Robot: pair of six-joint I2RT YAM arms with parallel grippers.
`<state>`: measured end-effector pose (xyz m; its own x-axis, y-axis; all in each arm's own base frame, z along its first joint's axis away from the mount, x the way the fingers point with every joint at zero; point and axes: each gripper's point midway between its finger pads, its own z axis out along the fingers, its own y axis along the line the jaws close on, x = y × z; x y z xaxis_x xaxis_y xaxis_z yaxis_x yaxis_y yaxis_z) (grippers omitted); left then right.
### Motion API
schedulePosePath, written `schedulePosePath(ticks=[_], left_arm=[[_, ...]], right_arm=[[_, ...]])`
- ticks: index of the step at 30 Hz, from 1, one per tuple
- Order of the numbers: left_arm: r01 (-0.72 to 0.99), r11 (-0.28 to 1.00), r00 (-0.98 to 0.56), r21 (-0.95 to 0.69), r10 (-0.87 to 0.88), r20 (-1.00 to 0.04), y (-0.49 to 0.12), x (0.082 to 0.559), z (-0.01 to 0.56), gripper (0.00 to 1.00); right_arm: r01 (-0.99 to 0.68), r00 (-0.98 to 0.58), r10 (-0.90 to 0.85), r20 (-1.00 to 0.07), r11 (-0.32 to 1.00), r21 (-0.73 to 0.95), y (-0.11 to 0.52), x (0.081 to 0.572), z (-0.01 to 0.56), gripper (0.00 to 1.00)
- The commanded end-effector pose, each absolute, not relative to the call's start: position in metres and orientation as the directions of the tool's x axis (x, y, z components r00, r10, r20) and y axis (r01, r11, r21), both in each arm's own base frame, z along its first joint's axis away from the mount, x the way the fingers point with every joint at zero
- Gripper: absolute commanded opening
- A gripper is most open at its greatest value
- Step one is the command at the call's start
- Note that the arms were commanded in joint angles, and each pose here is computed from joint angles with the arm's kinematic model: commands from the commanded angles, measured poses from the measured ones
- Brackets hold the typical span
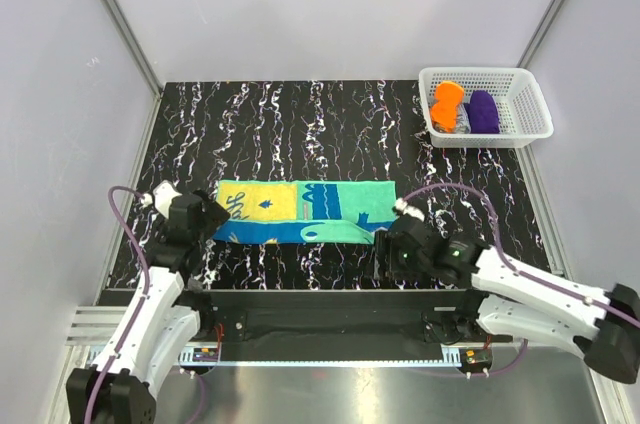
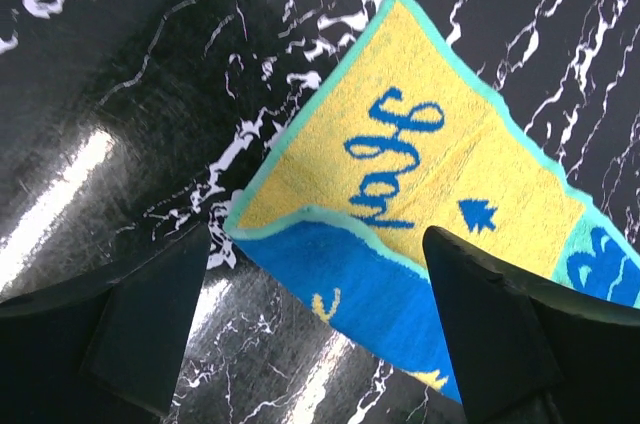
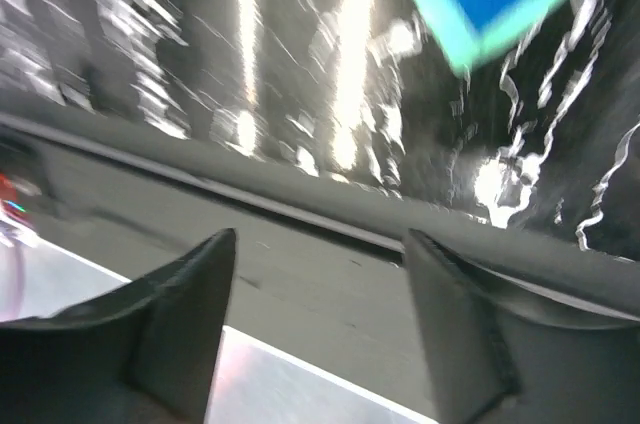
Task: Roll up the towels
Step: Flatten the towel
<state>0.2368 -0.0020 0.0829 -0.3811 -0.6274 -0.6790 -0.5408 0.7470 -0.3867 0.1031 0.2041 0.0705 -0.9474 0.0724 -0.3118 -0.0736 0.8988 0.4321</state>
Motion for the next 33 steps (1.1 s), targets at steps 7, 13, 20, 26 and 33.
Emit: schedulePosePath(ticks=[7, 13, 20, 26, 33], left_arm=[[-0.496, 0.749, -0.309, -0.439, -0.625, -0.717, 0.002, 0.272, 0.111, 0.77], [-0.467, 0.767, -0.349, -0.44, -0.617, -0.705, -0.006, 0.271, 0.092, 0.71], [-0.424, 0.774, -0.357, -0.47, -0.62, -0.699, -0.014, 0.27, 0.085, 0.65], [-0.411, 0.78, -0.377, -0.472, -0.617, -0.691, -0.018, 0.268, 0.079, 0.64], [-0.395, 0.785, -0.376, -0.478, -0.613, -0.695, -0.019, 0.268, 0.079, 0.56]], right_arm=[[-0.017, -0.805, 0.09, -0.586, 0.985, 0.174, 0.176, 0.175, 0.133, 0.82], [0.008, -0.822, 0.063, -0.566, 0.995, 0.099, 0.174, 0.181, 0.108, 0.8], [0.013, -0.832, 0.037, -0.554, 0.999, 0.047, 0.179, 0.189, 0.093, 0.77], [0.005, -0.853, -0.018, -0.521, 0.999, -0.042, 0.186, 0.199, 0.072, 0.76], [0.008, -0.853, -0.024, -0.521, 0.998, -0.058, 0.189, 0.216, 0.061, 0.71]])
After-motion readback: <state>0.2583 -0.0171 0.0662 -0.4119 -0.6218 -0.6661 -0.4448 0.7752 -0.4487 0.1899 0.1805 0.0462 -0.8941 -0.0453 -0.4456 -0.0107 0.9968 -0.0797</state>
